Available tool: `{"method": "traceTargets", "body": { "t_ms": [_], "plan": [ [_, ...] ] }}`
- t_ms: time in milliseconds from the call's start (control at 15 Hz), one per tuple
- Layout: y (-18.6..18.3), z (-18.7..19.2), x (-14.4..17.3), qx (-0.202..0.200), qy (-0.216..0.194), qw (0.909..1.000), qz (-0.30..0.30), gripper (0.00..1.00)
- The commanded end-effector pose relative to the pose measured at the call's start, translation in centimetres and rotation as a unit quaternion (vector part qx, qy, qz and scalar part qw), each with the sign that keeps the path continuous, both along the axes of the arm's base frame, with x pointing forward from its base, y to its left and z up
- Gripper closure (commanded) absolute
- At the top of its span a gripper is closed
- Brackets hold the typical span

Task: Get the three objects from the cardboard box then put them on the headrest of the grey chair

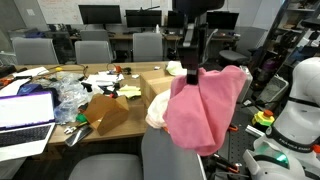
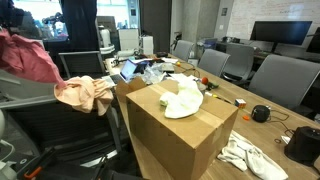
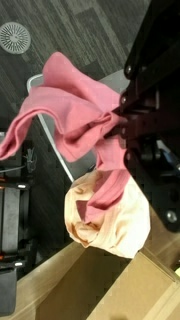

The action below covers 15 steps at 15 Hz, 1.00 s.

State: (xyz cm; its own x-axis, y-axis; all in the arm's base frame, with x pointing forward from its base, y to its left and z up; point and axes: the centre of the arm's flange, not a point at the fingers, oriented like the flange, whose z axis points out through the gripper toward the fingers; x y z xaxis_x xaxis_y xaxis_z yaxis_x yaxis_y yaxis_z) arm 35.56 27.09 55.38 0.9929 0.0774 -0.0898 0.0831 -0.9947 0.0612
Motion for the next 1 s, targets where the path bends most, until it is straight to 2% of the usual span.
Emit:
{"method": "traceTargets", "body": {
  "t_ms": [0, 467, 933],
  "plan": [
    [1.2, -0.4, 0.6, 0.002, 0.014, 0.9999, -0.003, 0.98],
    [1.1, -3.2, -0.7, 0.003, 0.031, 0.9989, -0.035, 0.98],
    [2.7, -8.9, -5.0, 0.003, 0.036, 0.9971, -0.068, 0.98]
  ]
}}
